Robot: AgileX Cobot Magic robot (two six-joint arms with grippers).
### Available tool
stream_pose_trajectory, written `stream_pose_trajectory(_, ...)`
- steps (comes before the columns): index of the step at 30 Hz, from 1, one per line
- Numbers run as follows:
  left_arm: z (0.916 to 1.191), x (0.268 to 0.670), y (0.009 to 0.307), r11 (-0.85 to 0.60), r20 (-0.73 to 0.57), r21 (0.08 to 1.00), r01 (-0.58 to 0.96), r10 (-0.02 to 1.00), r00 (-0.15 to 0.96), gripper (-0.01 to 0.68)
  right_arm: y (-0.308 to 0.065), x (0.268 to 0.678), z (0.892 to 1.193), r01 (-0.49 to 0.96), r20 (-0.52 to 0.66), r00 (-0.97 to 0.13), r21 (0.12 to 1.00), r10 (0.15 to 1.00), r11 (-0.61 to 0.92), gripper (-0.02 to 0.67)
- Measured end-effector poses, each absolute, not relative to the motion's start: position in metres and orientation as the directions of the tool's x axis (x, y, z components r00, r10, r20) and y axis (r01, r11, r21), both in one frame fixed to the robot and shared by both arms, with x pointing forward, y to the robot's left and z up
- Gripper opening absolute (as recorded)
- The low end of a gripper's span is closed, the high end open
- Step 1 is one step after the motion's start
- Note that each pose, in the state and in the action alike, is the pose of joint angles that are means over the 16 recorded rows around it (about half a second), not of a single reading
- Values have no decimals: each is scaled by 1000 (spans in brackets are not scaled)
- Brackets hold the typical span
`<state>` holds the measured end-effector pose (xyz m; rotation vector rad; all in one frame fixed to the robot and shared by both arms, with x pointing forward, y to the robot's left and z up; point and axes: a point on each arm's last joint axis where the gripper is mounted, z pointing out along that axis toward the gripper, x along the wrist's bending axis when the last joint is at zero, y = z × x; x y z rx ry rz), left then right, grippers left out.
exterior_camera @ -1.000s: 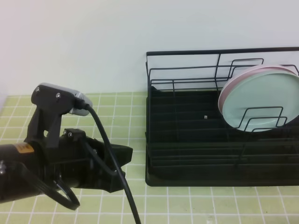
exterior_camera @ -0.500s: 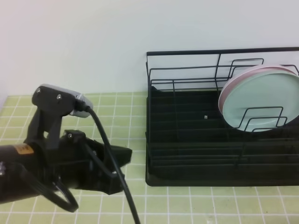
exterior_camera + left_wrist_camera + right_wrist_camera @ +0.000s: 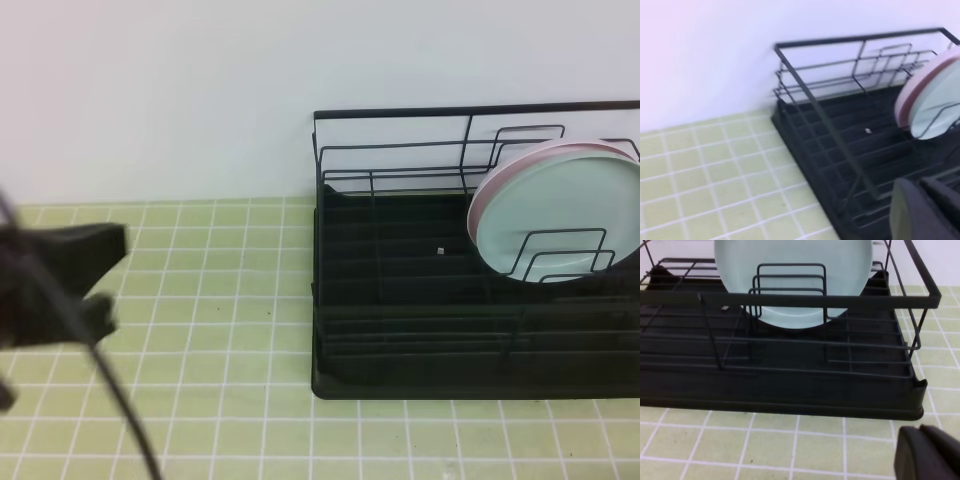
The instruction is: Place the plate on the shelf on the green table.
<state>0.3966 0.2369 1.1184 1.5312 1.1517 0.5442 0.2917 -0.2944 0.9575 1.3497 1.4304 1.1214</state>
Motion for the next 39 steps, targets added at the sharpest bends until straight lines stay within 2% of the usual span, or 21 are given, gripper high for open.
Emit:
stream_pose_trajectory(6, 1102, 364, 254, 95, -205, 952, 292, 905, 373, -2, -294, 292, 958, 237, -1, -57, 971, 998, 15, -2)
stream_pose_trajectory(13, 1063, 325, 270, 142, -193, 974, 176, 929, 316, -1, -294, 292, 958, 239, -1, -57, 971, 998, 15, -2)
stream_pose_trajectory(20, 1028, 306, 278, 184, -207, 977, 104, 937, 281, -1, -294, 292, 958, 239, -1, -57, 971, 998, 15, -2)
stream_pose_trajectory(31, 997, 304, 284, 171, -191, 979, 109, 957, 217, -2, -294, 292, 958, 240, -1, -57, 971, 998, 15, -2)
stream_pose_trajectory(39, 968, 305, 288, 67, -101, 979, 191, 979, 175, -2, -294, 292, 958, 240, -1, -57, 971, 998, 15, -2)
